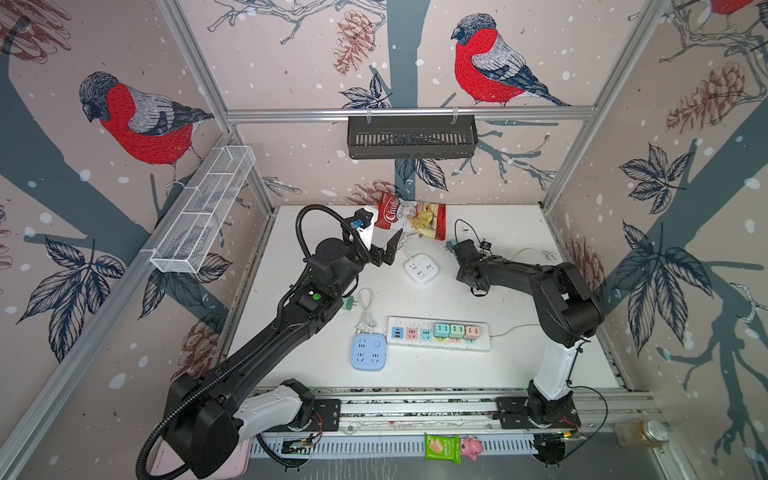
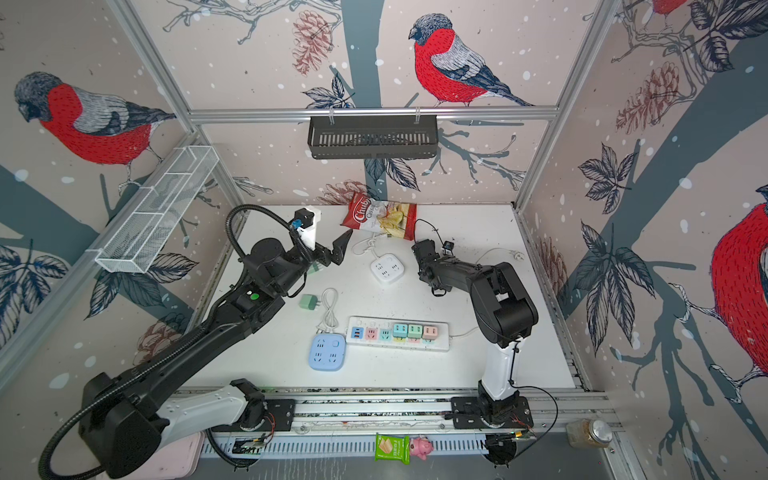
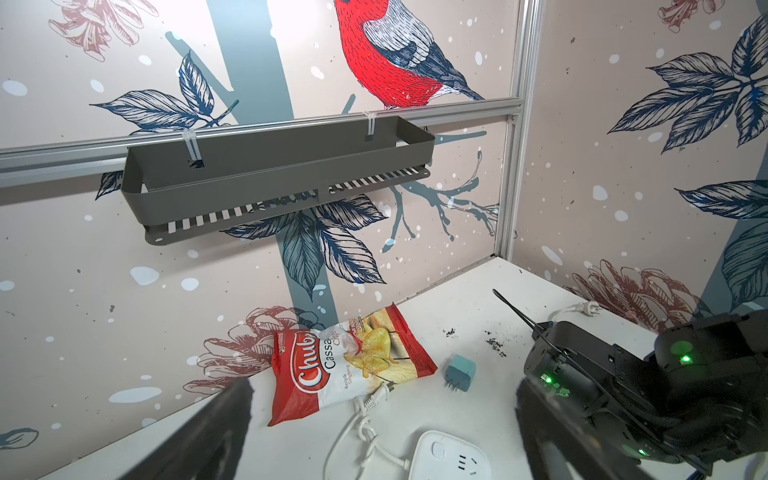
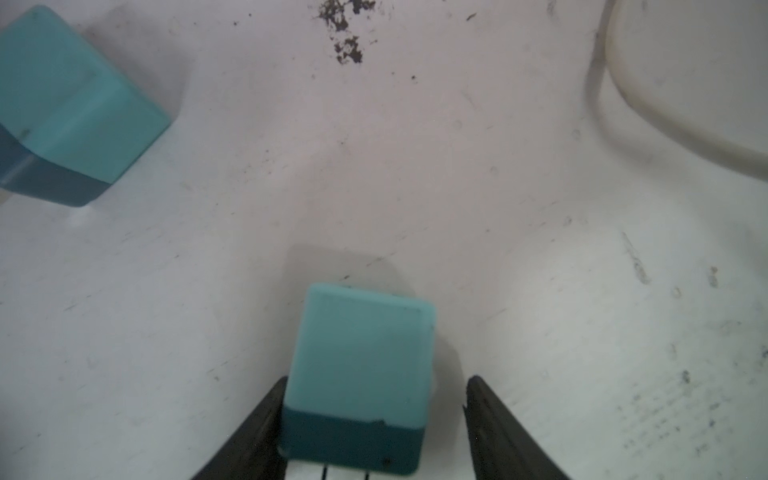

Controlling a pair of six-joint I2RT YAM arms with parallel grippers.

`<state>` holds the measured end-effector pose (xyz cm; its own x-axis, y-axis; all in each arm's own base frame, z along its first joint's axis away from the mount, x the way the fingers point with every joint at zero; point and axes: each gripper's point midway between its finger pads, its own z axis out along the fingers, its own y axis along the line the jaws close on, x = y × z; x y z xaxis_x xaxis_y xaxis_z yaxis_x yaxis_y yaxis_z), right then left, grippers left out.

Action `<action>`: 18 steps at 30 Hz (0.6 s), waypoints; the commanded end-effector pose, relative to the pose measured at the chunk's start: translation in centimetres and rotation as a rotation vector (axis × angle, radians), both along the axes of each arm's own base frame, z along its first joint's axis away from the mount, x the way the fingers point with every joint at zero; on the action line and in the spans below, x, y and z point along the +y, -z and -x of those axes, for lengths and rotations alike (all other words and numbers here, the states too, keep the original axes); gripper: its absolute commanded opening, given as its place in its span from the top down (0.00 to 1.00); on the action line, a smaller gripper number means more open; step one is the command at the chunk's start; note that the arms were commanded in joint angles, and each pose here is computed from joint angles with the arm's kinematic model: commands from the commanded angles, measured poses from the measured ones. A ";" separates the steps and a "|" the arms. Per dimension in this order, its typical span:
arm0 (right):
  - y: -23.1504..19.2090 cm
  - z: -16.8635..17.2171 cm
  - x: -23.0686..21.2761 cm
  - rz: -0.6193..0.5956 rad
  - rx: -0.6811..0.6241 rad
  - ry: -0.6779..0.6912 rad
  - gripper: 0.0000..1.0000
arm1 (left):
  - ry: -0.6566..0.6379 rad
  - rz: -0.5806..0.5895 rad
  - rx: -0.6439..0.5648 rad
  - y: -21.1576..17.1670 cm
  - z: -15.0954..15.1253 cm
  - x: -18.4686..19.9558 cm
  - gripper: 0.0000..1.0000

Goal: Insert the plug

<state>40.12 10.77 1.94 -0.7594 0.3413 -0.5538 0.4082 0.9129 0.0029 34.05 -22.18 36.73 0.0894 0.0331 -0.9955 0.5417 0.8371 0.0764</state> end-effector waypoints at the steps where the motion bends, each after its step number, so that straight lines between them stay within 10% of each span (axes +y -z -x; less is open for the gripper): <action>1: 0.8 1.2 -0.7 0.024 0.041 0.004 0.36 | 0.011 0.035 -0.045 -1.6 0.4 0.1 0.02; 9: 3.1 1.3 -1.1 0.000 0.083 -0.003 0.30 | 0.023 0.044 -0.041 -1.5 0.5 -0.1 0.02; 18: 3.8 1.4 -1.0 -0.009 0.088 -0.022 0.52 | 0.009 0.036 -0.049 -1.7 0.4 0.2 0.02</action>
<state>42.63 9.83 1.26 -0.6870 0.3579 -0.6325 0.4261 0.9034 0.0483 33.72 -22.28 37.07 0.0925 0.0129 -0.9956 0.5566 0.8285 0.0625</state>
